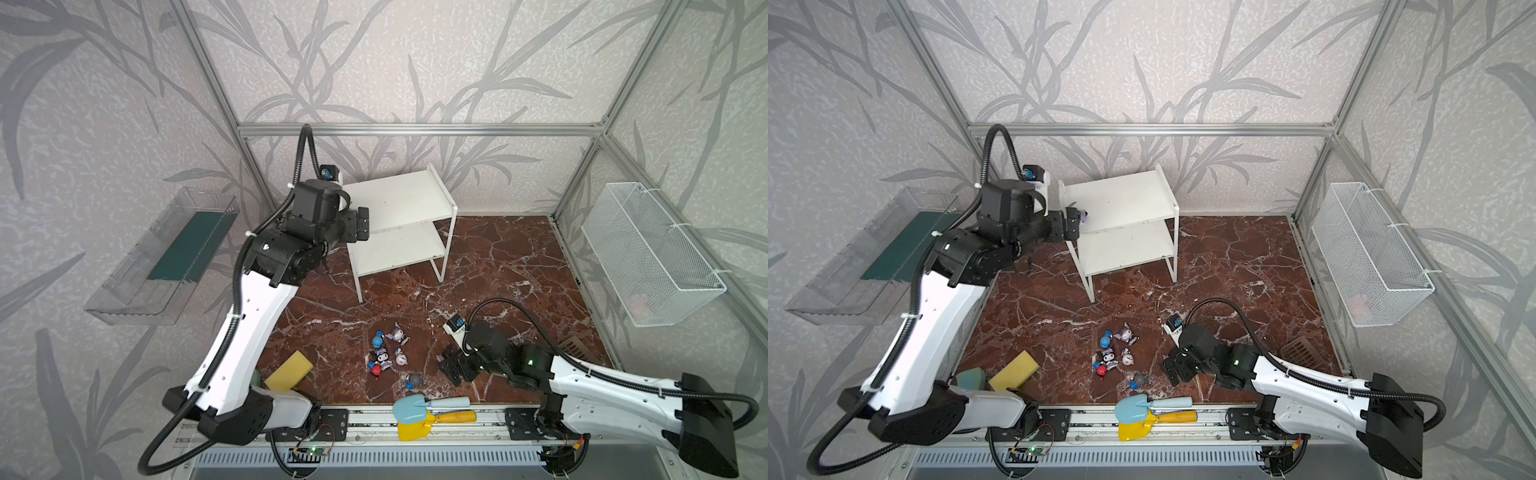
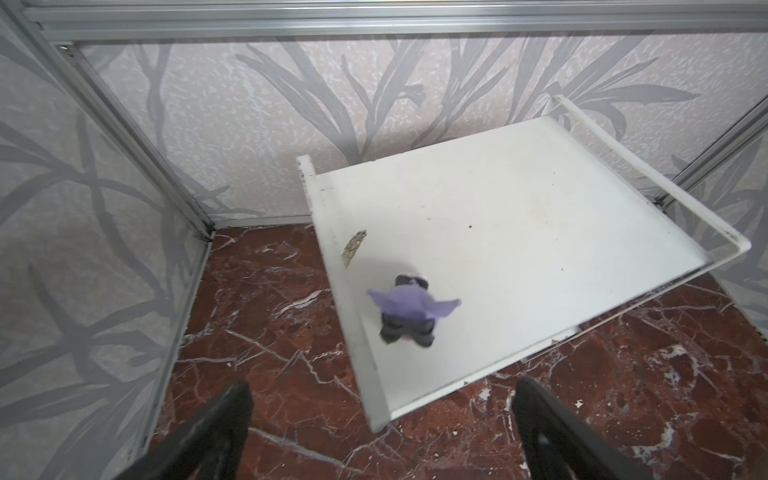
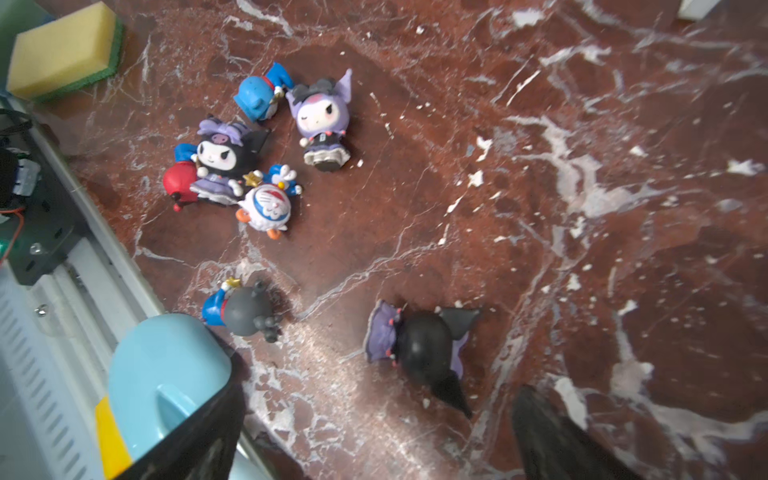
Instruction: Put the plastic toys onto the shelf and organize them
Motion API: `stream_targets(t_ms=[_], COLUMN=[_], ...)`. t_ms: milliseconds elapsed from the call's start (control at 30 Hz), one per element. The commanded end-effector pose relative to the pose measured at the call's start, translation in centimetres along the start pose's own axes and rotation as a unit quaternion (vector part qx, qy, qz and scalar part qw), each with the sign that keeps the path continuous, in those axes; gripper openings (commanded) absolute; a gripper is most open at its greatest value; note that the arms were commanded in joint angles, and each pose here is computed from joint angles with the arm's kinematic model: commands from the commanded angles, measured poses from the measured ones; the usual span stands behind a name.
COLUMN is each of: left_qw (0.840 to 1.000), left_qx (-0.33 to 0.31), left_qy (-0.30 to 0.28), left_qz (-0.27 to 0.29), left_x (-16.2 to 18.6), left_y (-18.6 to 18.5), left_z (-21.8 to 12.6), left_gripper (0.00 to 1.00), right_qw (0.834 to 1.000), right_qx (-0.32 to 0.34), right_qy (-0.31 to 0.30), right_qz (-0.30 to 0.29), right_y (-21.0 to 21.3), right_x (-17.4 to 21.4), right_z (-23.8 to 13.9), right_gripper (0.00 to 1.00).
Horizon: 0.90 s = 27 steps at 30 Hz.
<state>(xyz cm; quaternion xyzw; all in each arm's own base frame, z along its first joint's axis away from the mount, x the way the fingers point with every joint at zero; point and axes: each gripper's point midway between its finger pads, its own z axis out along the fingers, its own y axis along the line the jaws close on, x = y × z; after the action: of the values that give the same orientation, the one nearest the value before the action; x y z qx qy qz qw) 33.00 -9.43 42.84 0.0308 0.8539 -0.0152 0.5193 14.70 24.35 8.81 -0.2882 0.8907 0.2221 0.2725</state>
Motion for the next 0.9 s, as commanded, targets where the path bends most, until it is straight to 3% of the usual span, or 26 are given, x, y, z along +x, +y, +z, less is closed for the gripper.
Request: stream_targets(t_ms=[0,167,267,333,467,633,867], left_qw=[0.998,0.992,0.984,0.980,0.971,0.961,0.945], left_qx=[-0.009,0.083,0.139,0.159,0.208,0.248,0.297], left_qy=[0.015,0.037,0.056,0.064,0.050,0.050,0.075], left_qz=[0.058,0.088,0.094,0.100,0.105,0.111,0.114], left_x=[2.4,6.0,8.2,9.5,10.6,11.5,13.4], left_y=[1.8,-0.1,-1.5,-2.0,-3.5,-5.0,-7.7], left_z=[-3.0,-5.6,-6.3,-6.4,-7.2,-7.7,-6.9], left_gripper=[0.99,0.99,0.99,0.99,0.99,0.99,0.99], right_qw=[0.998,0.996,0.993,0.989,0.985,0.981,0.982], right_qx=[-0.002,0.013,0.045,0.063,0.059,0.063,0.048], right_qy=[0.035,0.044,0.040,0.034,0.021,0.017,-0.005], right_qz=[0.050,0.082,0.101,0.130,0.158,0.180,0.181], right_y=[0.1,-0.4,-1.6,-2.4,-2.6,-3.2,-3.8], right_x=[1.8,2.5,2.6,3.0,3.4,3.4,0.4], right_z=[0.5,1.3,1.6,1.8,2.3,3.0,4.7], right_gripper=[1.00,0.95,0.84,0.76,0.74,0.61,0.43])
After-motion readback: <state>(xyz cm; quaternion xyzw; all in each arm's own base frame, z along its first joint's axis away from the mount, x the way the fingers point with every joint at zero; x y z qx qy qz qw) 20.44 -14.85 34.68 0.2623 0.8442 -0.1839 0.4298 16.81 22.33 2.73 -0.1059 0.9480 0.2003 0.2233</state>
